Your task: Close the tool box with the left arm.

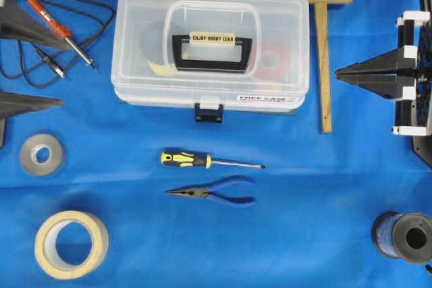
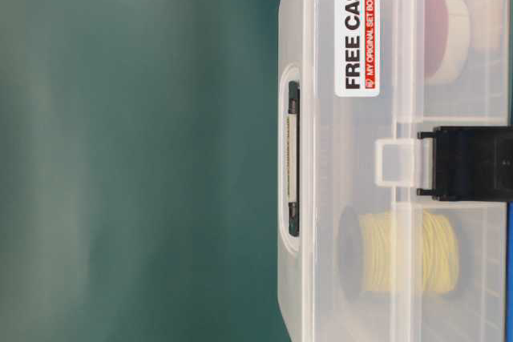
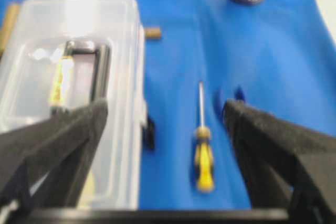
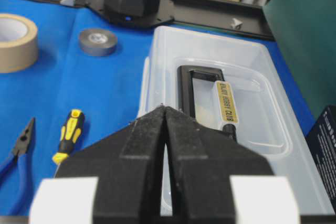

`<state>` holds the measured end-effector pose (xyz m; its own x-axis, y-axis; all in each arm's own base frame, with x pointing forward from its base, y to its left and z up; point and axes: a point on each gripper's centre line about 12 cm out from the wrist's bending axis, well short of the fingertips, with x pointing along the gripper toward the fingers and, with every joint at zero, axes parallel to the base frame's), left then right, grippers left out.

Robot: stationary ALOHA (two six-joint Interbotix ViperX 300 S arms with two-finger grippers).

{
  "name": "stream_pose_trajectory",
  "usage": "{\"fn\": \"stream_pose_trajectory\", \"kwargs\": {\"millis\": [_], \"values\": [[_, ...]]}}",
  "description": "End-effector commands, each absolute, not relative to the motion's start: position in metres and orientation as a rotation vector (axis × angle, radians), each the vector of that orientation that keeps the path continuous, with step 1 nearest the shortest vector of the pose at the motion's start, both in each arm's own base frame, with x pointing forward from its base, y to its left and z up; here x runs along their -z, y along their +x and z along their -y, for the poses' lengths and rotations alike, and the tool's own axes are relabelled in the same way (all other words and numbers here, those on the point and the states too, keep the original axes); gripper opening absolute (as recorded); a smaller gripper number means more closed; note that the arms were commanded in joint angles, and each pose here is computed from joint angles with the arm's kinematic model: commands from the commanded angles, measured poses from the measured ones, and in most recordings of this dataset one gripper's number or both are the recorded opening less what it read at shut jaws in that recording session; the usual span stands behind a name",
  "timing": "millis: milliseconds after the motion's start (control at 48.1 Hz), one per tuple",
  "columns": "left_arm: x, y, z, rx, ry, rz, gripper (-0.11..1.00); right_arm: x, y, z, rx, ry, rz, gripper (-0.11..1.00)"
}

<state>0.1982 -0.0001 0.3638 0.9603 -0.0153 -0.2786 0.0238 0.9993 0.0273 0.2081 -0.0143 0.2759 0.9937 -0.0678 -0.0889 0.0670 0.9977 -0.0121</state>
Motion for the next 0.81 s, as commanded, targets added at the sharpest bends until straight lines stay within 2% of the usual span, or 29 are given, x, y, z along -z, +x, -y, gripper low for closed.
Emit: {"fn": "stream_pose_trajectory", "kwargs": {"millis": [0,125,395,791], "values": [[-0.367,0.18,0.0,0.013,0.033,-0.187,0.89,-0.287,0.21,0.015,0.071,-0.01,-0.056,0.0],[-0.352,0.162,0.0,0.01,0.032,-0.132,0.89,-0.287,0.21,0.015,0.07,-0.012,-0.054,0.0],[-0.295,0.142,-0.001,-0.004,0.017,-0.067,0.88,-0.286,0.21,0.015,0.069,-0.012,-0.057,0.0],[-0.245,0.141,-0.002,-0.016,-0.03,-0.075,0.88,-0.283,0.211,0.015,0.069,-0.01,-0.066,0.0]]}}
